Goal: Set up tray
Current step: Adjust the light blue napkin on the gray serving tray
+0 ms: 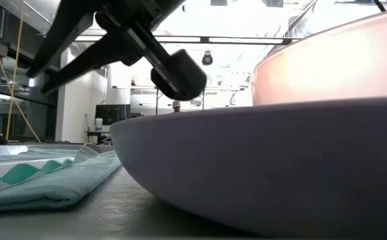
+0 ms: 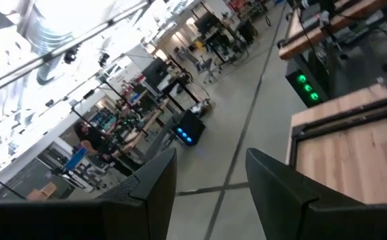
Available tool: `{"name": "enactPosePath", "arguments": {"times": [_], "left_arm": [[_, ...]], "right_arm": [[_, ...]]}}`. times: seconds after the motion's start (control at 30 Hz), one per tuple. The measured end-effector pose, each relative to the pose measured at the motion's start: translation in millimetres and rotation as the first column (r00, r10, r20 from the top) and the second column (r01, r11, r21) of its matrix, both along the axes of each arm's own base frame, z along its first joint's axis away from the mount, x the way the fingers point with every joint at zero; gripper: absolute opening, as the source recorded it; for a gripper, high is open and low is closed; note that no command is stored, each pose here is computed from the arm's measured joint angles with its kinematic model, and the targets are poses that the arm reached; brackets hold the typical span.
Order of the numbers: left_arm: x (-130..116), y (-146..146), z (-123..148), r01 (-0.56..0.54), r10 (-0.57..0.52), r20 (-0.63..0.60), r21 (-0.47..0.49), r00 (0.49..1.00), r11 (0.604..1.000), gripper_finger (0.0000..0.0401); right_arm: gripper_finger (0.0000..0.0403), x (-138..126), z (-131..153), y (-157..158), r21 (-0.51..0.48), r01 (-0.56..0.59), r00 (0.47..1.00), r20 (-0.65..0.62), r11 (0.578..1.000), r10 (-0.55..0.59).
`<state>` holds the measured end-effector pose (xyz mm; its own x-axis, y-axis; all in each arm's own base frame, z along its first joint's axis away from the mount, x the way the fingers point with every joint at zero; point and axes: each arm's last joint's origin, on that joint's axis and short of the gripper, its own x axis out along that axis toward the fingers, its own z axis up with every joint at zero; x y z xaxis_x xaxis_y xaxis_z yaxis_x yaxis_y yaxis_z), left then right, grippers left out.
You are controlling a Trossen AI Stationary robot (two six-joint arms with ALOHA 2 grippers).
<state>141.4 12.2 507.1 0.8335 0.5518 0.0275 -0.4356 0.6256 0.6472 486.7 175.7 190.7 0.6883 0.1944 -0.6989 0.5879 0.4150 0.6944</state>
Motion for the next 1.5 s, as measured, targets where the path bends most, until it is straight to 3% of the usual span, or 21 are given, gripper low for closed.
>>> {"name": "enactPosePath", "arguments": {"times": [0.2,0.53,0.7,0.87,0.97,1.17,1.37,1.5], "left_arm": [[-0.1,-0.2,-10.3,0.003,-0.007,-0.069,-0.062,0.998,0.998,0.0211],[-4.1,0.0,-30.6,-0.04,0.002,-0.208,-0.18,0.978,0.983,0.0211],[-8.7,0.1,-42.5,-0.093,0.017,-0.275,-0.269,0.961,0.959,0.0211],[-10.2,-0.2,-59.6,-0.16,0.028,-0.334,-0.374,0.942,0.914,0.0211],[-3.8,-1.7,-79.7,-0.172,-0.009,-0.386,-0.432,0.922,0.885,0.0211],[12.7,-5.8,-144.0,-0.247,-0.093,-0.515,-0.552,0.852,0.796,0.0211],[33.0,-11.3,-203.4,-0.249,-0.191,-0.458,-0.736,0.868,0.629,0.0211],[47.2,-15.3,-230.0,-0.205,-0.237,-0.348,-0.856,0.907,0.474,0.0211]], "right_arm": [[0.0003,6.6,26.5,-24.0,-0.112,-0.042,0.999,-0.031,0.993,0.039],[0.0,-11.3,80.9,-68.3,-0.302,-0.152,0.959,-0.277,0.941,0.065],[0.0,-37.1,102.0,-89.3,-0.334,-0.176,0.919,-0.392,0.926,0.033],[0.0,-78.5,123.8,-113.9,-0.384,-0.154,0.816,-0.57,0.91,-0.102],[0.0,-90.9,141.4,-128.5,-0.425,-0.112,0.834,-0.531,0.898,-0.148],[0.0,-127.7,167.8,-160.1,-0.512,-0.004,0.832,-0.478,0.859,-0.281],[0.0,-183.4,186.2,-192.4,-0.567,0.04,0.815,-0.459,0.823,-0.355],[0.0,-220.1,192.9,-208.2,-0.586,0.033,0.814,-0.454,0.81,-0.361]]}}
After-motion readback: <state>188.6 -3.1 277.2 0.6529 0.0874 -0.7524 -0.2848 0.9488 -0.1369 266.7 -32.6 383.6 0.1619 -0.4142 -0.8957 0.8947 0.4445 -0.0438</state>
